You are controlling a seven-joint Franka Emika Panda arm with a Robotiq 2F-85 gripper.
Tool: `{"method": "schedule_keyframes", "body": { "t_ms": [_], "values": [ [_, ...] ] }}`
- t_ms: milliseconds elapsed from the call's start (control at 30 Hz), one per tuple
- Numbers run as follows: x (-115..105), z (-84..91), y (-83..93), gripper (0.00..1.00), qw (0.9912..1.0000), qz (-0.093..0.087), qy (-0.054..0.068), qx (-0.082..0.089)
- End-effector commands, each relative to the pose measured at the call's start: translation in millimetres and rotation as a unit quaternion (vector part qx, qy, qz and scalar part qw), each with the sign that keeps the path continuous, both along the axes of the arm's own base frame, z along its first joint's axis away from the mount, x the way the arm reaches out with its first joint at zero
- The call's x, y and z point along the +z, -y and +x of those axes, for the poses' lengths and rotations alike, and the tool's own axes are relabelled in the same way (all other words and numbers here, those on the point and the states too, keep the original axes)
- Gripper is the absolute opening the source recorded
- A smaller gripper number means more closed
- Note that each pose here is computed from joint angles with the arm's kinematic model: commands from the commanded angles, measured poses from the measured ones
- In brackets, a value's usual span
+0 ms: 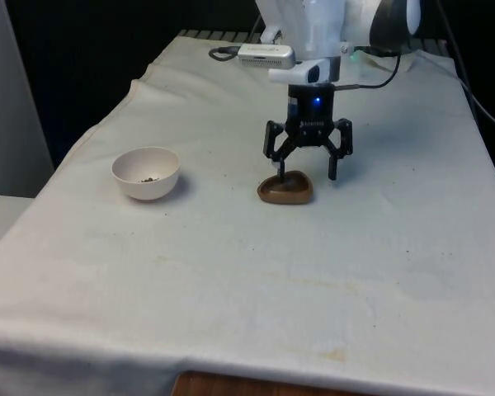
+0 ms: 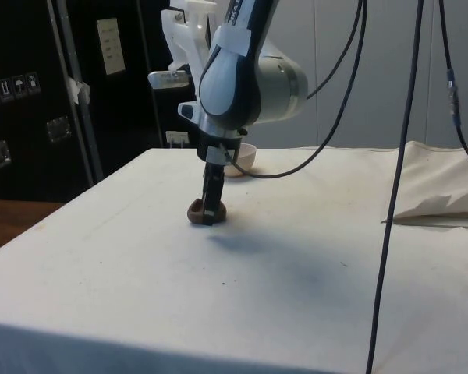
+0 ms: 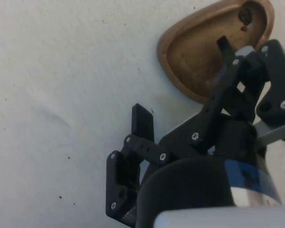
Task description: Pour the coffee beans from the cup into the bowl.
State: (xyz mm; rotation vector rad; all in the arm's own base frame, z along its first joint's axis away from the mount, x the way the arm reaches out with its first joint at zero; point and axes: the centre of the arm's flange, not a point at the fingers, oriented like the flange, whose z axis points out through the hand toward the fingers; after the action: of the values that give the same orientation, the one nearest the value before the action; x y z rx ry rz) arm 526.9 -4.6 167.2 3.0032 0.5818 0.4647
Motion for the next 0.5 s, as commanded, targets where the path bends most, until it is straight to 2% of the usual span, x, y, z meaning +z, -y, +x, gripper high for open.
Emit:
{"method": "schedule_keyframes", "body": {
  "t_ms": [0, 467],
  "values": [
    [2, 0.1, 1.8, 1.0, 1.0, 0.0, 0.001, -0.001],
    [25, 2.3, 11.1, 1.0, 0.99992, 0.009, 0.009, -0.003]
  ]
}}
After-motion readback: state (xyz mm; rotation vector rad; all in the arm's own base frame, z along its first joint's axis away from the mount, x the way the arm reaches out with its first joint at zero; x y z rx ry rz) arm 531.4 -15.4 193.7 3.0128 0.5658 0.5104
